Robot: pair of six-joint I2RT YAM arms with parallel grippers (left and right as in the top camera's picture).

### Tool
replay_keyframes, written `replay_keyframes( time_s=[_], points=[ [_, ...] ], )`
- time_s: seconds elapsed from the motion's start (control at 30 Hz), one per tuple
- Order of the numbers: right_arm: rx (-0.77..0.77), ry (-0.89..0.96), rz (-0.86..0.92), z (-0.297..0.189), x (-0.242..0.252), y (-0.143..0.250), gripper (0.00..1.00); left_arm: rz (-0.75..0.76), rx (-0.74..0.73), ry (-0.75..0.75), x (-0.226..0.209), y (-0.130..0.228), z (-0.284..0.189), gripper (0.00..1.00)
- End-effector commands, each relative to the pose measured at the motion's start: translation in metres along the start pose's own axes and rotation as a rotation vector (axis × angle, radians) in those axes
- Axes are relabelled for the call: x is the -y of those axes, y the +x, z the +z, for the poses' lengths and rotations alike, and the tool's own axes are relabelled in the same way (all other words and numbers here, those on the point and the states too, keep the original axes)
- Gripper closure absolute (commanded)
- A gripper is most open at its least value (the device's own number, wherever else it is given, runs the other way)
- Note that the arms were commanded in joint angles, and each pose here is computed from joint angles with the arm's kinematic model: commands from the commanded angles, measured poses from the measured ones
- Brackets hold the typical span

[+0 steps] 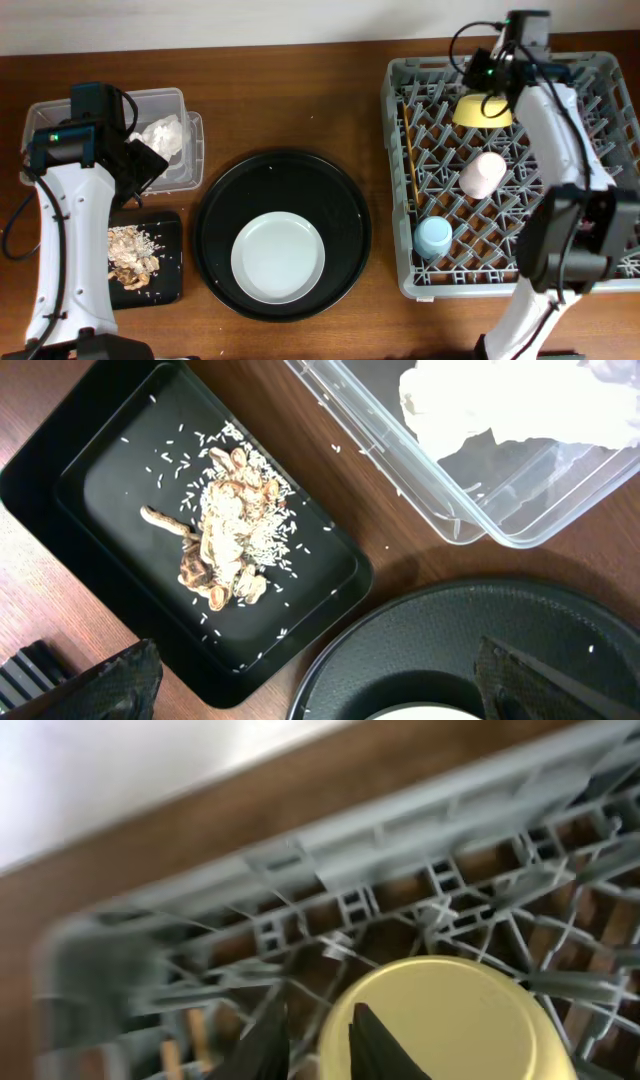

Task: Sort waste into correct bins and load items into the dishwasher rack
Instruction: 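Carry the yellow bowl to the rack's back and set it down, then reach the right gripper back to the white plate and grasp it, then carry the white plate to the rack and stand it upright at left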

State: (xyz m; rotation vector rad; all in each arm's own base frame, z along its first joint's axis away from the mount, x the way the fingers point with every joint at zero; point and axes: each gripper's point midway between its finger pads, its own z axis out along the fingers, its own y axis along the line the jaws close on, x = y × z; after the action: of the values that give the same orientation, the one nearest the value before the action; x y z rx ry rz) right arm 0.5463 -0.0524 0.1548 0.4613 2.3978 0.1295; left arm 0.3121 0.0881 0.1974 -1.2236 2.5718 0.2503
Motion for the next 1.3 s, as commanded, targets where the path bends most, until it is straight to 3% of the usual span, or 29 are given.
replay_keyframes(
  time_s=[0.0,0.1,0.23,0.3,0.37,0.4,0.43,0.5,0.57,0.67,0.73,0.83,0.87,0.9,0.93,1.1,1.13,1.17,1.27],
  points=[
    [-0.065,0.097,-0.004,0.019,0.022,0.020,0.84,-0.005,0.024,0.001,-0.003,-0.005,-0.006,0.01],
    [-0.144,0.246,-0.014,0.006,0.049,0.040,0.91,-0.004,0.024,0.001,-0.003,-0.005,-0.006,0.01],
    [-0.214,0.274,-0.019,-0.050,0.051,0.052,0.96,-0.004,0.024,0.001,-0.003,-0.005,-0.006,0.01],
    [-0.174,0.200,-0.015,-0.089,0.033,0.042,0.96,-0.004,0.024,0.001,-0.003,-0.005,-0.006,0.01],
    [-0.132,-0.067,-0.038,-0.147,-0.022,0.038,0.95,-0.004,0.024,0.001,-0.003,-0.005,-0.006,0.01],
    [-0.142,-0.328,-0.119,-0.189,-0.073,0.048,0.52,-0.004,0.024,0.000,-0.003,-0.005,-0.006,0.01],
    [-0.190,-0.526,-0.185,-0.222,-0.115,0.070,0.29,-0.004,0.024,0.001,-0.003,-0.005,-0.006,0.01],
    [-0.335,-0.608,-0.344,-0.233,-0.158,0.126,0.30,-0.004,0.024,0.001,-0.003,-0.005,-0.006,0.01],
    [-0.494,-0.569,-0.515,-0.216,-0.196,0.202,0.30,-0.004,0.024,0.000,-0.003,-0.005,-0.006,0.01],
    [-0.680,-0.309,-0.634,-0.169,-0.205,0.298,0.24,-0.004,0.024,0.001,-0.003,-0.005,-0.006,0.01],
    [-0.801,-0.209,-0.674,-0.140,-0.211,0.355,0.30,-0.004,0.024,0.001,-0.003,-0.005,-0.006,0.01],
    [-0.892,-0.132,-0.714,-0.107,-0.205,0.398,0.41,-0.004,0.024,0.001,-0.003,-0.005,-0.006,0.01],
    [-0.902,-0.114,-0.698,-0.096,-0.204,0.406,0.56,-0.004,0.024,0.001,-0.003,-0.005,-0.006,0.01],
    [-0.903,-0.104,-0.681,-0.087,-0.205,0.412,0.62,-0.004,0.024,0.000,-0.003,-0.005,-0.006,0.00],
    [-0.891,-0.095,-0.685,-0.077,-0.205,0.414,0.69,-0.004,0.024,0.001,-0.003,-0.005,-0.006,0.01],
    [-0.857,-0.066,-0.694,-0.068,-0.202,0.411,0.69,-0.004,0.024,0.001,-0.003,-0.005,-0.006,0.01],
    [-0.856,-0.063,-0.690,-0.067,-0.202,0.411,0.75,-0.004,0.024,0.000,-0.003,-0.005,-0.006,0.01],
    [-0.857,-0.059,-0.676,-0.068,-0.202,0.411,0.96,-0.004,0.024,0.001,-0.003,-0.005,-0.006,0.01],
    [-0.842,-0.065,-0.647,-0.080,-0.207,0.390,0.96,-0.004,0.024,0.000,-0.003,-0.005,-0.006,0.01]
  ],
)
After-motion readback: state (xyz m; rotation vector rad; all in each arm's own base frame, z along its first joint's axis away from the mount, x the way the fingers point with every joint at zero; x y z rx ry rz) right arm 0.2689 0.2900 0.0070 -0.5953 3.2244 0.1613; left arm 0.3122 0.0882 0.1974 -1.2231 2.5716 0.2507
